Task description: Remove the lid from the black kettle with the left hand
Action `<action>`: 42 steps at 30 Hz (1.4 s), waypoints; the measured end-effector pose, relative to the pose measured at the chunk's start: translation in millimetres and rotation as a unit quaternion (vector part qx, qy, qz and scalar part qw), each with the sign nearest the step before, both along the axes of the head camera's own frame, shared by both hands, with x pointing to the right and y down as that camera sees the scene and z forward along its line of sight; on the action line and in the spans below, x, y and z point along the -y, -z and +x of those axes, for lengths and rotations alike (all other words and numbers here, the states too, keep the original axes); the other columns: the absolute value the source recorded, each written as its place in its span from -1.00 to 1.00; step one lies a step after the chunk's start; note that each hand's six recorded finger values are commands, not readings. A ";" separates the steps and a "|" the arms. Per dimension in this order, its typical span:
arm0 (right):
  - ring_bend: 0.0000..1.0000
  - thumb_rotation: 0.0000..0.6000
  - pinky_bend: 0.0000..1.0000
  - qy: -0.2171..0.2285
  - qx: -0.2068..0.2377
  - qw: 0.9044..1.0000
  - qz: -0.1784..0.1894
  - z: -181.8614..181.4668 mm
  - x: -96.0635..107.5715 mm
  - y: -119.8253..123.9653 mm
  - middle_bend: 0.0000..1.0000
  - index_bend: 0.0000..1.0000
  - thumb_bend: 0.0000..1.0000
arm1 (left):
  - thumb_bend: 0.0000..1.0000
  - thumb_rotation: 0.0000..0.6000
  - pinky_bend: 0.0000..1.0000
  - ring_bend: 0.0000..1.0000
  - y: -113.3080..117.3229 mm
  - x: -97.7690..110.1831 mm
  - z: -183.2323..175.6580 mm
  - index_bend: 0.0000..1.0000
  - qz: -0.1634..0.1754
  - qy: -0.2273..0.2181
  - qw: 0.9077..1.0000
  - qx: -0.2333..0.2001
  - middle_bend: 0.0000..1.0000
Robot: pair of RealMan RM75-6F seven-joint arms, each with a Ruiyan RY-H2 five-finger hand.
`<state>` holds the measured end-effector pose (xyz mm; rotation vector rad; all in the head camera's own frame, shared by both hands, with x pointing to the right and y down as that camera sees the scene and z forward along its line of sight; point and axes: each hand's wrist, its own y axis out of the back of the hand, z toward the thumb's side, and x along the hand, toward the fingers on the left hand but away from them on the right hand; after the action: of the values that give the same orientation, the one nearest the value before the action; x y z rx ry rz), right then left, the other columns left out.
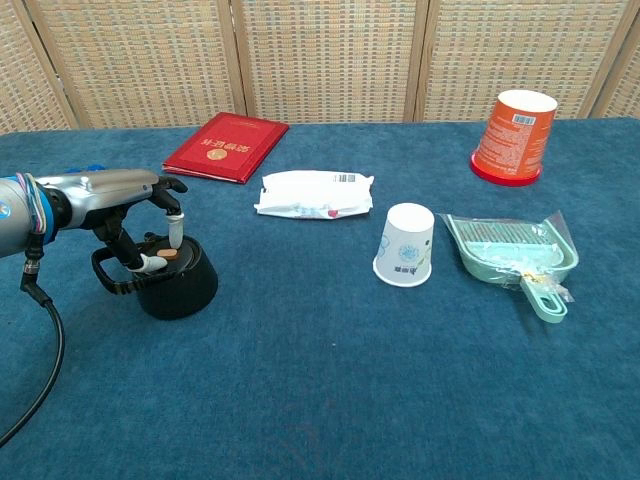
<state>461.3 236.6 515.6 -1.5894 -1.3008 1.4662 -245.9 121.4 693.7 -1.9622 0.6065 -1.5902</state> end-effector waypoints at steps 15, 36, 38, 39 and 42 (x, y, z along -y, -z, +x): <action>-1.00 1.00 -1.00 -0.001 0.003 1.000 0.002 0.8 0.0 0.9 -1.00 -1.00 -1.00 | -0.18 1.00 -1.00 -1.00 1.9 3.1 -1.0 0.23 0.007 0.006 1.000 0.004 -1.00; -1.00 1.00 -1.00 0.005 -0.001 1.000 -0.003 -3.8 -1.8 -1.3 -1.00 -1.00 -1.00 | -0.18 1.00 -1.00 -1.00 19.4 37.0 -75.7 0.23 0.033 0.068 0.997 0.002 -1.00; -1.00 1.00 -1.00 0.006 -0.001 1.000 -0.003 -4.6 -1.9 -1.4 -1.00 -1.00 -1.00 | -0.18 1.00 -1.00 -1.00 12.7 31.2 -85.7 0.23 0.027 0.066 0.997 0.002 -1.00; -1.00 1.00 -1.00 0.006 -0.002 1.000 -0.003 -4.8 -2.1 -1.5 -1.00 -1.00 -1.00 | -0.18 1.00 -1.00 -1.00 9.7 28.2 -89.5 0.23 0.025 0.065 0.998 0.001 -1.00; -1.00 1.00 -1.00 0.007 -0.002 1.000 -0.004 -5.6 -2.5 -1.9 -1.00 -1.00 -1.00 | -0.18 1.00 -1.00 -1.00 -1.5 16.6 -100.8 0.23 0.016 0.061 0.998 -0.003 -1.00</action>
<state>455.7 239.1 517.6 -1.5962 -1.2812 1.4678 -346.6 104.7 695.3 -1.9385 0.7633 -1.6373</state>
